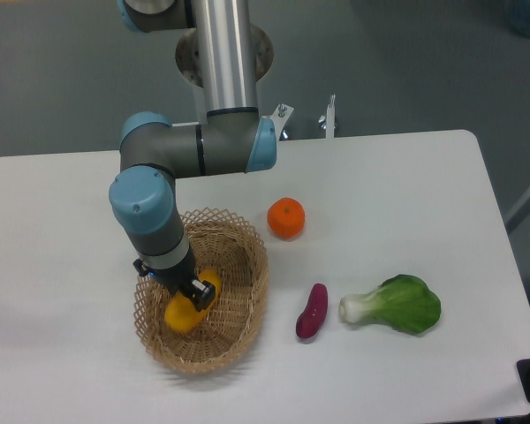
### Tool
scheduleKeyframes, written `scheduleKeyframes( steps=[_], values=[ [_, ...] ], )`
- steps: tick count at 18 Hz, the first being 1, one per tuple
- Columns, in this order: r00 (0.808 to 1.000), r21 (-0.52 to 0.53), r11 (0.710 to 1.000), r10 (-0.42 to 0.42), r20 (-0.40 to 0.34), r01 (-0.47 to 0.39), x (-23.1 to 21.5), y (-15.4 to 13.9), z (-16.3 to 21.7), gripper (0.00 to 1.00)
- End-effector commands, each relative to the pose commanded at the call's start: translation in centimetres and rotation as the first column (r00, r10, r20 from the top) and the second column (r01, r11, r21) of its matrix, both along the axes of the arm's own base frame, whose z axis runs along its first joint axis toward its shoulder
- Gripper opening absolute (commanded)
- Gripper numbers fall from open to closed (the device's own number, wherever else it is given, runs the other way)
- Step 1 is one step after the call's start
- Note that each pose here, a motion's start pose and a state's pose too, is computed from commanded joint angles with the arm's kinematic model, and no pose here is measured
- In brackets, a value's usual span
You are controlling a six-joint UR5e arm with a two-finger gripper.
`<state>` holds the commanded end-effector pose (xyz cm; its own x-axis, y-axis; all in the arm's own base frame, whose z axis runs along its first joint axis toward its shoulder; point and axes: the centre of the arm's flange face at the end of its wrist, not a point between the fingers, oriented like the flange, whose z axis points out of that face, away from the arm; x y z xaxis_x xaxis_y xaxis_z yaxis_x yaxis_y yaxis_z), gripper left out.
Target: Place the mango in the basket
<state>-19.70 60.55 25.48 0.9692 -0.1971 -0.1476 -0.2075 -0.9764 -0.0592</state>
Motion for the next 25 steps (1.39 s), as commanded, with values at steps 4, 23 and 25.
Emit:
scheduleKeyframes(
  steps=[4,23,25],
  values=[
    [0.999,0.066,0.998,0.002,-0.043,0.001,-2.3,1.9,4.2,1.0],
    [0.996,0.069,0.994,-0.088,0.012,0.087,-25.0,-11.5,19.2,1.0],
    [0.991,0.056,0.989,-0.135,0.009,0.134,-26.2,-13.0,19.4,1.0]
  ],
)
